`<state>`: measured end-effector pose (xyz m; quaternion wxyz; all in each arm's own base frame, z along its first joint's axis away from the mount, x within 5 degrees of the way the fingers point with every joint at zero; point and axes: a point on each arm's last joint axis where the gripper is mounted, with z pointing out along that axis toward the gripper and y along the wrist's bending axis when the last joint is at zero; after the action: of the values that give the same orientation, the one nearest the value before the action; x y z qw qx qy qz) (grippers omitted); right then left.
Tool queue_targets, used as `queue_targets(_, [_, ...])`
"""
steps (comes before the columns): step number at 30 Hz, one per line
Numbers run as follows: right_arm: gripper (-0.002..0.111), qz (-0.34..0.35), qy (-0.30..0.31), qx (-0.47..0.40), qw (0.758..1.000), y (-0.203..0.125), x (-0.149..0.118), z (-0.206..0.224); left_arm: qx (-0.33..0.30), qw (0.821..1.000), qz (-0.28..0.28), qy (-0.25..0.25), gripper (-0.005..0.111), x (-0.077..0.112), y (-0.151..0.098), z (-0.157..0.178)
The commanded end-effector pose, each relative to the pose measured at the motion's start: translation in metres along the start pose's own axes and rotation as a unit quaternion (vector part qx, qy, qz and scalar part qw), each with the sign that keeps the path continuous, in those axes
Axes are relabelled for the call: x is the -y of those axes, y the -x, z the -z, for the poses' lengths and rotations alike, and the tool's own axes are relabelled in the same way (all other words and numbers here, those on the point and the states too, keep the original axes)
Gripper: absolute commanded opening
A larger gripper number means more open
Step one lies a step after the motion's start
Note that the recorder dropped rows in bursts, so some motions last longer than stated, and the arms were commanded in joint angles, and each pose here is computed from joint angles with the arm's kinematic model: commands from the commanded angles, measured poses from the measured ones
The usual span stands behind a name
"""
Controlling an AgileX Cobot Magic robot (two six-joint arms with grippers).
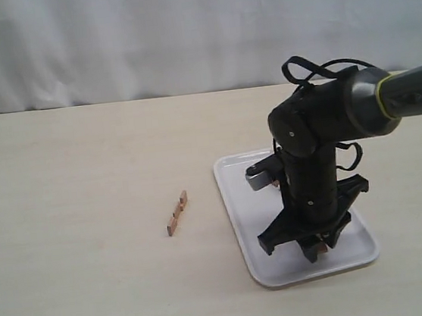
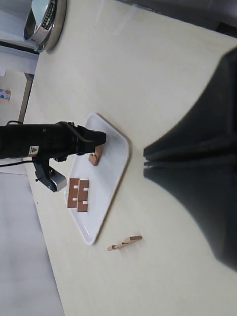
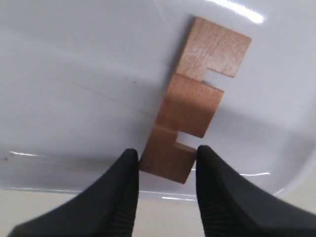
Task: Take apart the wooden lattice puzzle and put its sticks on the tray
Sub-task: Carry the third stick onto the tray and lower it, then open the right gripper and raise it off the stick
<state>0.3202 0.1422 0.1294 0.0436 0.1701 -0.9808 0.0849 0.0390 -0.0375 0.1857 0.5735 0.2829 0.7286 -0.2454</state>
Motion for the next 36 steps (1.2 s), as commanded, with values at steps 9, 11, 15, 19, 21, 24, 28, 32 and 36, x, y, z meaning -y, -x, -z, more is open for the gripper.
queue_targets(9, [0.004, -0.070, 0.017, 0.051, 0.996, 0.006, 0.043, -0.009, 0.001, 1.000, 0.003, -0.002, 0.000, 0.000, 0.000, 0.000])
queue_targets(11, [0.004, -0.072, 0.020, 0.071, 0.995, 0.009, 0.043, -0.009, 0.001, 1.000, 0.003, -0.002, 0.000, 0.000, 0.000, 0.000])
queue_targets(15, [0.004, -0.074, 0.027, 0.097, 0.992, 0.014, 0.043, -0.008, 0.001, 1.000, 0.003, -0.002, 0.000, 0.000, 0.000, 0.000])
queue_targets(19, [0.004, -0.078, 0.034, 0.108, 0.990, 0.017, 0.041, -0.008, 0.001, 1.000, 0.003, -0.002, 0.000, 0.000, 0.000, 0.000])
queue_targets(21, [0.004, -0.078, 0.035, 0.114, 0.990, 0.018, 0.041, -0.008, 0.001, 1.000, 0.003, -0.002, 0.000, 0.000, 0.000, 0.000])
queue_targets(24, [0.005, -0.078, 0.036, 0.120, 0.989, 0.019, 0.041, -0.008, 0.001, 1.000, 0.003, -0.002, 0.000, 0.000, 0.000, 0.000])
queue_targets(28, [0.018, -0.078, 0.036, 0.120, 0.989, 0.019, 0.041, -0.008, 0.001, 1.000, 0.003, -0.002, 0.000, 0.000, 0.000, 0.000])
queue_targets(32, [0.036, -0.082, 0.039, 0.118, 0.989, 0.019, 0.041, -0.008, 0.001, 1.000, 0.003, -0.002, 0.000, 0.000, 0.000, 0.000])
queue_targets(36, [0.046, -0.082, 0.039, 0.118, 0.989, 0.018, 0.041, -0.008, 0.001, 1.000, 0.003, -0.002, 0.000, 0.000, 0.000, 0.000])
